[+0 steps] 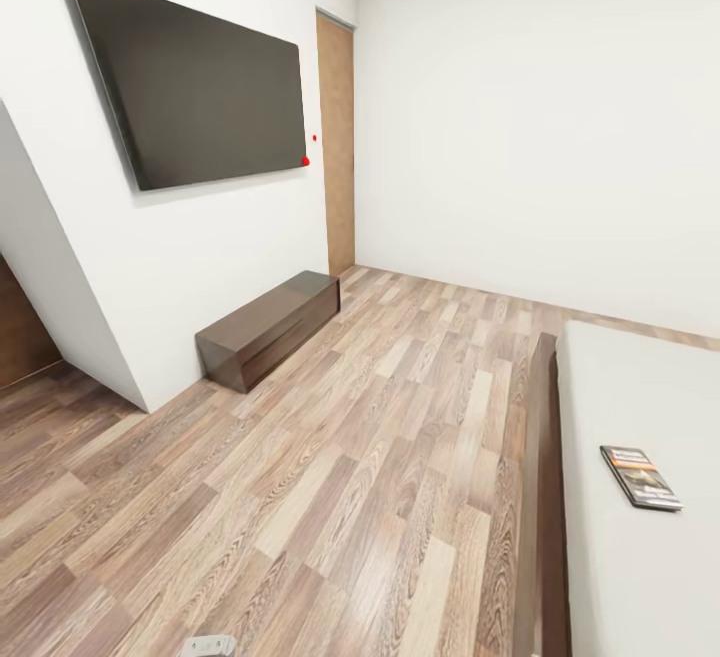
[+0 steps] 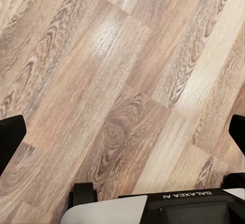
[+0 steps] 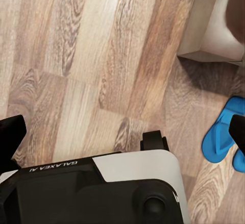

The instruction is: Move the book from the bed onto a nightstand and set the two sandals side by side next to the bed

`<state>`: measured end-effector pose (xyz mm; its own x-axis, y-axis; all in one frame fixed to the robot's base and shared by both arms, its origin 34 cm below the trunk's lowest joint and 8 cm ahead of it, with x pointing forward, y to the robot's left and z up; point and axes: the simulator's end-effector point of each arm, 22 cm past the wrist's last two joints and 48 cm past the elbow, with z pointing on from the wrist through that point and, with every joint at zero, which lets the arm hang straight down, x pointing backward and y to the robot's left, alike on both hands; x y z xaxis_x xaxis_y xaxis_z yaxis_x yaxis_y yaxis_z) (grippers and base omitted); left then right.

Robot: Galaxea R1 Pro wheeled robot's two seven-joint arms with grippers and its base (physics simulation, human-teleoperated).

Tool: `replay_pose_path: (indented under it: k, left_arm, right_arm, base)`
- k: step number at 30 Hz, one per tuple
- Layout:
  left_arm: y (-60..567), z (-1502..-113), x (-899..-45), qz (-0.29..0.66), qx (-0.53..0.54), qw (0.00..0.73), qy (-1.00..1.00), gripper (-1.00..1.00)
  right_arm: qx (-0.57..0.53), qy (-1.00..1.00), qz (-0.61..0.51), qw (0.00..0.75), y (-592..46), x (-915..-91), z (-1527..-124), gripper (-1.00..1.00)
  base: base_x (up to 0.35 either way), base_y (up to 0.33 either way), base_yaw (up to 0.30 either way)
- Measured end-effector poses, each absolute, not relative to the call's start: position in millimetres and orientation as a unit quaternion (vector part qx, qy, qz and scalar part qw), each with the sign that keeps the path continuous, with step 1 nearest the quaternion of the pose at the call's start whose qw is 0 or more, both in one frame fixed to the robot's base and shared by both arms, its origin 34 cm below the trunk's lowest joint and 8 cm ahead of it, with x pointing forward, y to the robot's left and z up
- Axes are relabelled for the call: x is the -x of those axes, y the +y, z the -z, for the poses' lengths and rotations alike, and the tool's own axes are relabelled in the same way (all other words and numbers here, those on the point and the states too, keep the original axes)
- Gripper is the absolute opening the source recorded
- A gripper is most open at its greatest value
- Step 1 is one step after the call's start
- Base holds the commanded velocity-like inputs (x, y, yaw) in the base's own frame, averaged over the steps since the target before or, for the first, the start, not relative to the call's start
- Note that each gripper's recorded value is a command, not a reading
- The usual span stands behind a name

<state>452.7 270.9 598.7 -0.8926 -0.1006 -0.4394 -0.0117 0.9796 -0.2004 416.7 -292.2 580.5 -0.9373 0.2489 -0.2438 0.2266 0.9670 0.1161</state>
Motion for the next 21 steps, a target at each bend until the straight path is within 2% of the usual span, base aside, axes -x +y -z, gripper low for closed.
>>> replay_pose_path:
  k: [21]
  left_arm:
    - [270.8,-621.8,-447.1,0.097,0.029,0.229,0.968,1.0]
  right_arm:
    - [-0.121,0.983,-0.043,0.129,-292.6,-411.5,-603.8,1.0]
  base:
    - [0.0,0.0,0.0]
